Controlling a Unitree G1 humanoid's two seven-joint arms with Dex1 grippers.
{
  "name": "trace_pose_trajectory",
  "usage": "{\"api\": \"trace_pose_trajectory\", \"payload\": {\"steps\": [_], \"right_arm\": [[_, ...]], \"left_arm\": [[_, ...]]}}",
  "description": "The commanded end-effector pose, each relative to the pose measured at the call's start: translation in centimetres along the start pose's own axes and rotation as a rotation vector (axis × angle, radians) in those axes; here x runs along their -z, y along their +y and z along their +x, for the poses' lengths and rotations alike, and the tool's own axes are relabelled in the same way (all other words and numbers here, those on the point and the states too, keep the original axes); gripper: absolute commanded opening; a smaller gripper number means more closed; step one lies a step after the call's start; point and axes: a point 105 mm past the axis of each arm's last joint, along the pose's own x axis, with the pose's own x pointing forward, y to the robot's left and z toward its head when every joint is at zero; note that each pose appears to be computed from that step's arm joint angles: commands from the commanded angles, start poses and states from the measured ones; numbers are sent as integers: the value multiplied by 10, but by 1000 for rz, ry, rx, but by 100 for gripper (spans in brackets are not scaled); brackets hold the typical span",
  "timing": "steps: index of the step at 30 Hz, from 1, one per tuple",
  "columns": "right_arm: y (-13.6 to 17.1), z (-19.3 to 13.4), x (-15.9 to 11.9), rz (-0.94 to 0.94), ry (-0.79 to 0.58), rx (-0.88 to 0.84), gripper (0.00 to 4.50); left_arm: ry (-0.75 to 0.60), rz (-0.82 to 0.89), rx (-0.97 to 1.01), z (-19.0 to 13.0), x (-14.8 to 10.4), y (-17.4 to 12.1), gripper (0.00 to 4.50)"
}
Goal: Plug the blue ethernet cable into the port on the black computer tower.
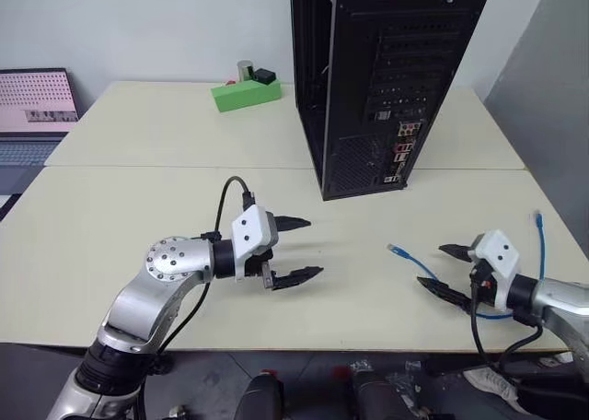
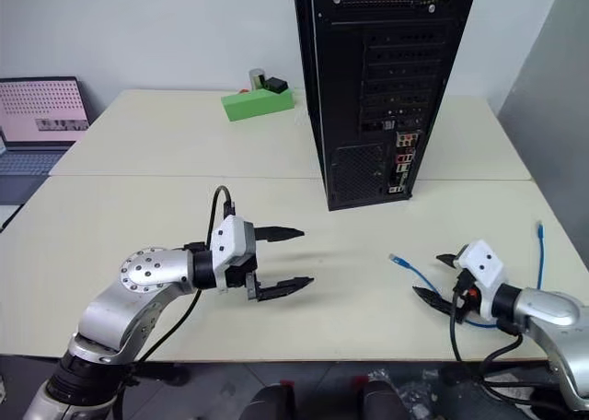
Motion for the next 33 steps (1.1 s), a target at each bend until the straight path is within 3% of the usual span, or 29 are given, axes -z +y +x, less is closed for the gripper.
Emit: {"api": "trace_pose_trajectory", "payload": {"steps": [1,8,11,14,20,27,30,33], "right_arm": [[-4,12,-1,-24,0,11,447],[-15,32,8,-29,22,20,447],[-16,33,11,-31,35,6,400],[-15,33,13,-32,44,-17,318],[-14,35,14,-76,65,-42,159],[-9,35,10,-149,76,-95,14],[-3,36,-3,-177,45,-124,8],[25,41,-34,-235,-30,-245,7]], "left_arm": [[-29,41,20,3,-7,-4,450],[-32,52,51,7,-7,-5,450],[-30,-11,119,3,-4,-15,450],[-10,-36,186,-3,1,-24,450],[3,-15,185,-1,3,-18,450],[44,18,169,7,14,-11,450],[53,21,175,9,18,-10,450],[63,26,184,13,21,-7,450]]}}
